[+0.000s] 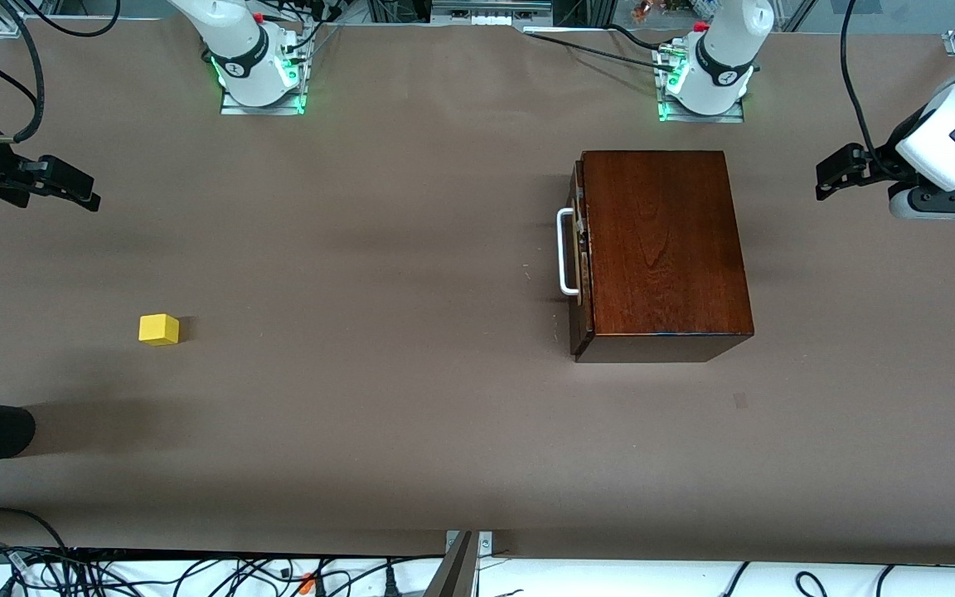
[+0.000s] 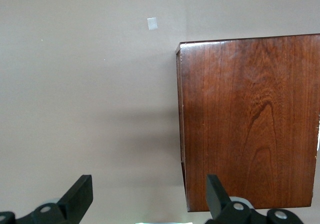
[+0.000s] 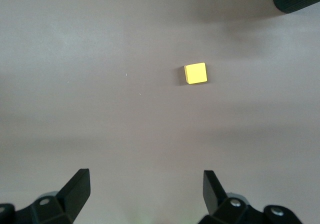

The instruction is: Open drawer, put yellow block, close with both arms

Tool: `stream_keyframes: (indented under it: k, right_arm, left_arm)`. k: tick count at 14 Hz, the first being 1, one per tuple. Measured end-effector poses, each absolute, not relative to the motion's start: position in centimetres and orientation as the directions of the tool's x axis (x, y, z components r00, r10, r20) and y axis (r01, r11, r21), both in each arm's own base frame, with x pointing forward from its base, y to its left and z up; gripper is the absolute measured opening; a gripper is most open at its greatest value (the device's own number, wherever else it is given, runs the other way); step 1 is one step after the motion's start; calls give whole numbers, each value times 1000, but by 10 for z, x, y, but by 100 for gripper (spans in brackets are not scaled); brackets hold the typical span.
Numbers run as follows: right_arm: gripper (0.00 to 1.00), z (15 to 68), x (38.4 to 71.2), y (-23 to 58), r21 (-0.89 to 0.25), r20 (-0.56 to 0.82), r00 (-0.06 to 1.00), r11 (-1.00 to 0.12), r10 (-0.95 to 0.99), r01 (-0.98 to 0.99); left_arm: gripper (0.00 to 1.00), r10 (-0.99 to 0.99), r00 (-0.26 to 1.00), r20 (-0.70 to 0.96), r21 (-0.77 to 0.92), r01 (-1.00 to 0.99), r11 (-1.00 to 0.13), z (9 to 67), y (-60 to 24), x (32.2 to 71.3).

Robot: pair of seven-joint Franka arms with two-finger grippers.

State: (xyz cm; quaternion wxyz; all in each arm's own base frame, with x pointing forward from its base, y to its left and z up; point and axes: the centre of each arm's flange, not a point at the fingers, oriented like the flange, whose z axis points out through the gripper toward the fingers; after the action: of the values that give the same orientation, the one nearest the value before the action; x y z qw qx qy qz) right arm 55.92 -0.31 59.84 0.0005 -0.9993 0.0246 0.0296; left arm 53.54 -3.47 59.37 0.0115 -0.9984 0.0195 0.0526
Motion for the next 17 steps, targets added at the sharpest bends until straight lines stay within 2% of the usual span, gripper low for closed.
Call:
stream_keyframes:
  k: [5, 12, 17]
  right_arm:
    - [100, 598, 559, -3, 0, -59, 997, -999, -49, -49]
    - [100, 598, 559, -3, 0, -59, 997, -999, -49, -49]
    - [100, 598, 559, -3, 1, -60, 997, -999, -48, -49]
  left_arm:
    - [100, -117, 980, -159, -16, -121, -993, 582, -77, 531]
    - [100, -332, 908, -256, 95, -318, -943, 515, -211, 527]
    - [100, -248, 940, -233, 110, -228, -967, 457, -304, 533]
